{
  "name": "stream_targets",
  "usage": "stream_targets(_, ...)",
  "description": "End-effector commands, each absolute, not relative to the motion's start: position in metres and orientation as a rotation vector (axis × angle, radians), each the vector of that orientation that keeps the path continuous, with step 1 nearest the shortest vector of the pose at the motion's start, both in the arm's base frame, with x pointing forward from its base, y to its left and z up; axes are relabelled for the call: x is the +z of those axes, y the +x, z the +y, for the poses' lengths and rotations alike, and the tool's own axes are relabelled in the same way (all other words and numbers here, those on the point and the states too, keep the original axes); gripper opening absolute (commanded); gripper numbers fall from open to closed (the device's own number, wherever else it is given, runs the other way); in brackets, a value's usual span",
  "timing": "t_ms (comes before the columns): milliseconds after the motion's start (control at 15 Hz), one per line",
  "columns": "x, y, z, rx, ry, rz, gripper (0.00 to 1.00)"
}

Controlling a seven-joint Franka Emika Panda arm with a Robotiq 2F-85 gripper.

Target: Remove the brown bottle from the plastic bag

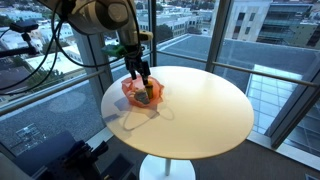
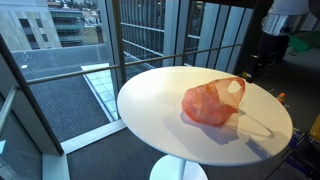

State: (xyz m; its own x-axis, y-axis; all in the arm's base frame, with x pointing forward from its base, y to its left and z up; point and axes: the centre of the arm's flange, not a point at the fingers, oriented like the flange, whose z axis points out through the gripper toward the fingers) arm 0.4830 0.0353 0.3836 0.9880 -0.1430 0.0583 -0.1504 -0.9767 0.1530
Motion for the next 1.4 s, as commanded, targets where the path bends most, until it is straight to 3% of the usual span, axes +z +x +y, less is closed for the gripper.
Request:
stream_targets(0,0.369,0.503,0.04,0.128,3.011,-0.214,1.0)
stream_targets(1333,0.311,0.596,0.095,0.184,3.057,-0.123,1.0)
